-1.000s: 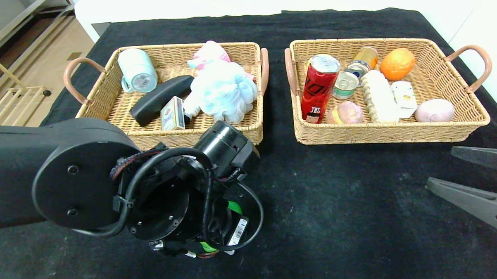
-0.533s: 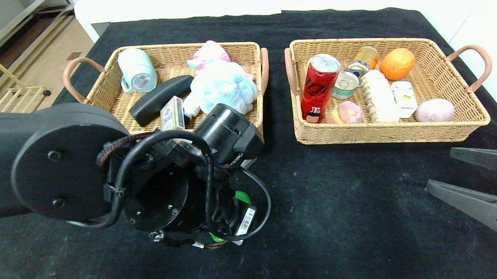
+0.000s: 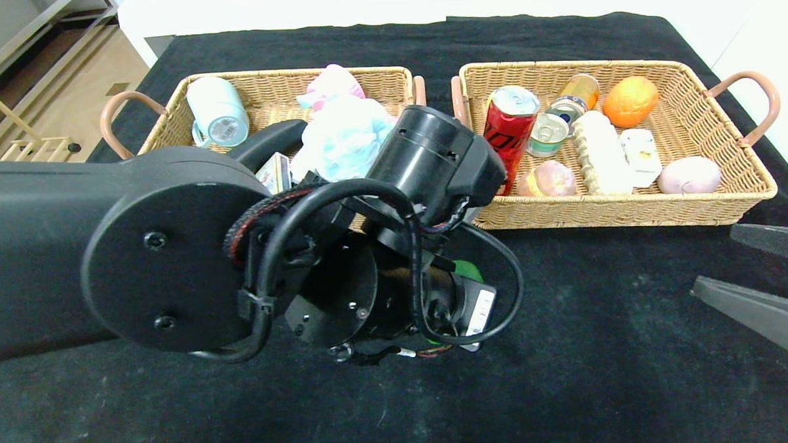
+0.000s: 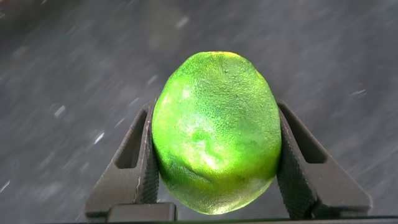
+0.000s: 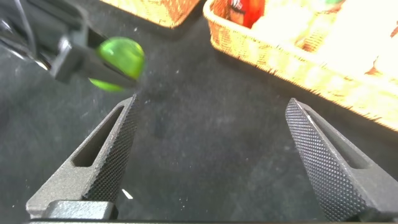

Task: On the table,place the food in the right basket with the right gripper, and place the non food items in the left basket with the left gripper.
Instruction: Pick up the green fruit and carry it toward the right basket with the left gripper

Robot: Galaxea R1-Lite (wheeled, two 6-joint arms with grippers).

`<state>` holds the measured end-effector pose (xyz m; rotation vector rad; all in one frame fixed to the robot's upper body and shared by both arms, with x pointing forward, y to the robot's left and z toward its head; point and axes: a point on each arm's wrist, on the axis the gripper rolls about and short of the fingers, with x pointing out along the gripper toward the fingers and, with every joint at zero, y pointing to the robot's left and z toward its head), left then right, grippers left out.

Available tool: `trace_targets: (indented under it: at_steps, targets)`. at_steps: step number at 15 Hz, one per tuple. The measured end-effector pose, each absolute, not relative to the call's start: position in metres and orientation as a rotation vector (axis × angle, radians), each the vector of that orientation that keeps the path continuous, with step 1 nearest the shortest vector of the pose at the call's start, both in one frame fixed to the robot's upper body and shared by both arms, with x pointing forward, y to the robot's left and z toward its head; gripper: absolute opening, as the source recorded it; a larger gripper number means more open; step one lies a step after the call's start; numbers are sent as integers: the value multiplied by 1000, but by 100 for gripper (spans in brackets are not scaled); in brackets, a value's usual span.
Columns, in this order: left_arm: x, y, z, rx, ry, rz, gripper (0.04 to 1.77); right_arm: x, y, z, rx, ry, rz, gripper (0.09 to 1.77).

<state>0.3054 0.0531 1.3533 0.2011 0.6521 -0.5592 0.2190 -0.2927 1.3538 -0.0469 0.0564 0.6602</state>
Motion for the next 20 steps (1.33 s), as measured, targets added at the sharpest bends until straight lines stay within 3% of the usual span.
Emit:
trace_targets:
  at_steps: [10,20]
  targets:
    - [321,-15,1337,214,601,-623,107,181,-303,1370,-95,36,665,171]
    - [329,-31,1317,246,614,-590,107,189,-300,1364,-93,76,668,171]
